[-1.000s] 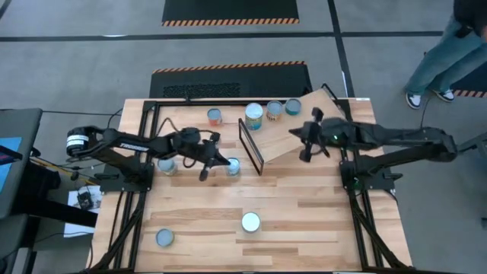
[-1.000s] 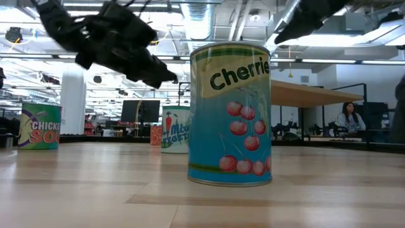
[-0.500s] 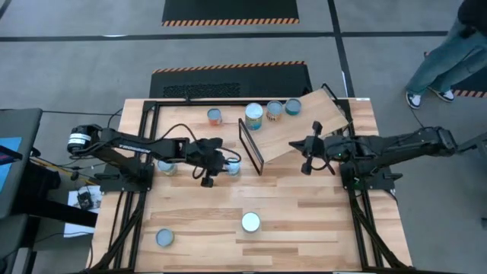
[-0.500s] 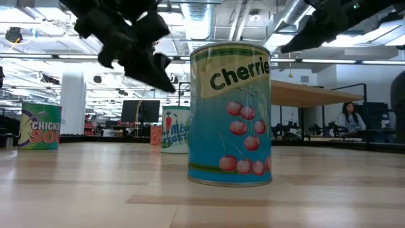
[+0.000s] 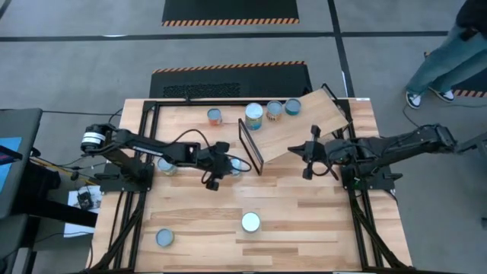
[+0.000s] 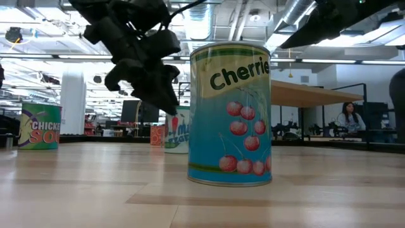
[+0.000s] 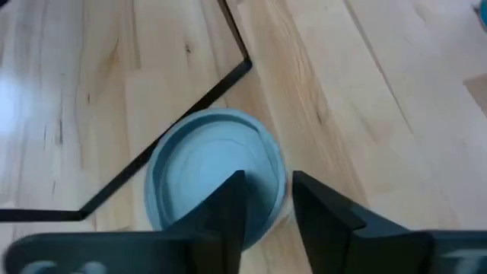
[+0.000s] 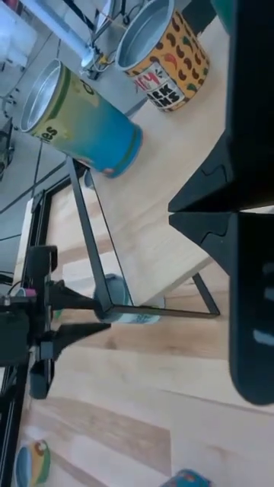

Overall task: Pick and place cans onto a shelf
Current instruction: Put the can of mixed vegetables on the shelf

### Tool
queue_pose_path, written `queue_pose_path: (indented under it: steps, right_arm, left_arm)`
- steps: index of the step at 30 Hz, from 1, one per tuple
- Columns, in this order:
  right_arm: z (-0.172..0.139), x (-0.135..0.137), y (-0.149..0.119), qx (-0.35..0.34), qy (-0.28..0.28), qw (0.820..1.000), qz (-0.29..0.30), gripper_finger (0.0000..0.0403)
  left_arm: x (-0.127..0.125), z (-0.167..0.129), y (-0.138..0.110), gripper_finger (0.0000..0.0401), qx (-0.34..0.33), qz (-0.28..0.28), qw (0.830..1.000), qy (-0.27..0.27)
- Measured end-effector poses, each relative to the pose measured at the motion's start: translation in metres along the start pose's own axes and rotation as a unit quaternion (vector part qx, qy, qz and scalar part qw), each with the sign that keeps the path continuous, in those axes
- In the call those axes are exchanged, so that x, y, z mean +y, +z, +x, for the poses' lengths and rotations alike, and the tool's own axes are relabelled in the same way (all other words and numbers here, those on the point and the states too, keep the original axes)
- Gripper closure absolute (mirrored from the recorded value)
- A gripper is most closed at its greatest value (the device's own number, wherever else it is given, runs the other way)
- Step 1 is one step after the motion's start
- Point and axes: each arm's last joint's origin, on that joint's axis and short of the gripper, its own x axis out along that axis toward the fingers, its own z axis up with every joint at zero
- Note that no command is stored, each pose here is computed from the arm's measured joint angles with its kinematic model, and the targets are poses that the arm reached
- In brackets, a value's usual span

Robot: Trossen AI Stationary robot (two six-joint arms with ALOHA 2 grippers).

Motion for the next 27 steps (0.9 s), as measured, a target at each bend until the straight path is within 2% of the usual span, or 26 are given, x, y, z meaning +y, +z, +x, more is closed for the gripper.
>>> queue_pose_path:
  steps: [5,10,14,19,23,27]
  right_arm:
    - [0.000,0.002,0.000,-0.001,0.010,1.000,0.001,0.0386]
    - [0.006,0.006,0.000,0.004,0.018,1.000,-0.002,0.0373]
    - [0.015,0.012,0.003,-0.011,0.050,0.999,0.004,0.0364]
    - [0.026,0.026,0.013,-0.009,0.095,0.995,-0.004,0.0347]
    - [0.032,0.045,0.022,-0.001,0.123,0.992,-0.021,0.0332]
    - [0.028,0.064,0.031,-0.006,0.154,0.988,-0.025,0.0319]
  left_arm:
    - [0.001,-0.008,0.005,0.0389,0.013,0.025,0.999,-0.033]
    - [0.000,-0.027,0.019,0.0398,0.006,0.067,0.996,-0.062]
    - [-0.001,-0.050,0.035,0.0399,-0.048,0.106,0.988,-0.100]
    - [0.000,-0.079,0.052,0.0400,-0.142,0.127,0.969,-0.160]
    - [-0.004,-0.081,0.053,0.0400,-0.159,0.112,0.957,-0.216]
    - [-0.012,-0.065,0.054,0.0401,-0.130,0.095,0.964,-0.210]
